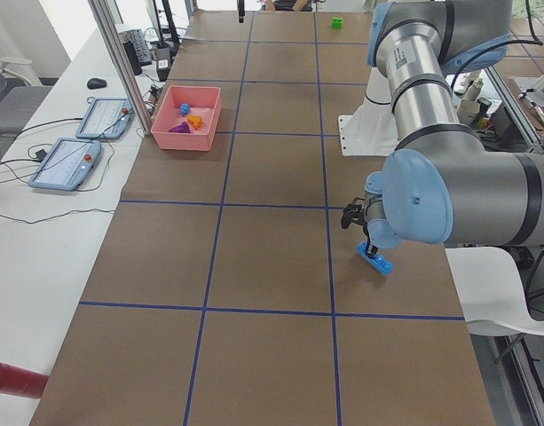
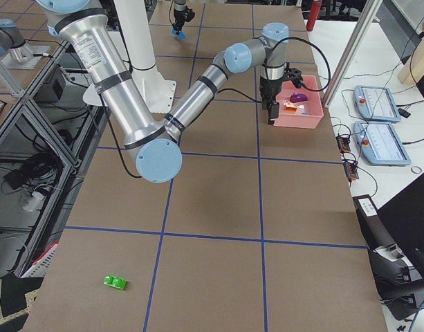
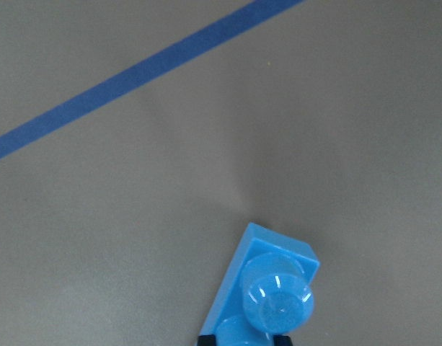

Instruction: Put all blocks into box

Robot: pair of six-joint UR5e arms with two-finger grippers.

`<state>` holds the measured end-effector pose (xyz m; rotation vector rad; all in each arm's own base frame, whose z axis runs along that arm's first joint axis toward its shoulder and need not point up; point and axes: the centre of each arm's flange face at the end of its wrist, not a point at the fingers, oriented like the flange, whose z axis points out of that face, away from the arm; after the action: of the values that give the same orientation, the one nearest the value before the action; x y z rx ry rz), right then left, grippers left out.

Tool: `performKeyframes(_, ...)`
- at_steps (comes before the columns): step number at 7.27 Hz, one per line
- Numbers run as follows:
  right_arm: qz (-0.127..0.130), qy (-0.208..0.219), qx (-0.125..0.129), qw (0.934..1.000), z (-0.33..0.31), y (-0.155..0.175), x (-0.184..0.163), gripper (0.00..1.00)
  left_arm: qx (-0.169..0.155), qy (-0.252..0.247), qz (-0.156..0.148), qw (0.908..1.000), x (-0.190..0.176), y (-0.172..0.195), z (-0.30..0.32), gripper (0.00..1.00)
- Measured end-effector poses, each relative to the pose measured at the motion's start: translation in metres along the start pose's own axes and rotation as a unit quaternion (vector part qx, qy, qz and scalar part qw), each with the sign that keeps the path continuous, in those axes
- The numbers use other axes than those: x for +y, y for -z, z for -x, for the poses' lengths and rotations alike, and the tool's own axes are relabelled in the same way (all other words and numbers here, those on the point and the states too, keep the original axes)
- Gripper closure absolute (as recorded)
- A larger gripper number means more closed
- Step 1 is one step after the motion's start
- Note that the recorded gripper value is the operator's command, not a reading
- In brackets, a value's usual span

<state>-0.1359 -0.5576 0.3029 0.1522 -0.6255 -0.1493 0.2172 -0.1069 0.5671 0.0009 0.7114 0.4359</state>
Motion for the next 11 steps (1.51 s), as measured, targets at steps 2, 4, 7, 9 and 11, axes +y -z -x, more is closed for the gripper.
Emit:
performKeyframes(2,0.031,0.023,-0.004,0.9993,-0.055,-0.025,0.051,0.00,0.013,0.022,0.000,0.9997,-0.001,0.043,-0.006,1.00)
performKeyframes(4,0.061,0.041,-0.005,0.9973,-0.096,-0.055,0.102,0.00,0.042,0.064,0.016,0.9970,-0.007,0.069,-0.002,1.00)
performKeyframes(7,0.058,0.057,-0.008,0.9966,-0.160,-0.117,0.189,0.00,0.111,0.101,-0.009,0.9887,-0.044,0.094,-0.004,1.00)
performKeyframes(9,0.069,0.054,-0.004,0.9961,-0.202,-0.145,0.254,0.00,0.157,0.150,-0.057,0.9745,-0.122,0.116,-0.016,1.00)
performKeyframes(11,0.077,0.061,-0.001,0.9952,-0.261,-0.170,0.304,0.00,0.196,0.187,-0.089,0.9586,-0.231,0.166,-0.020,1.00)
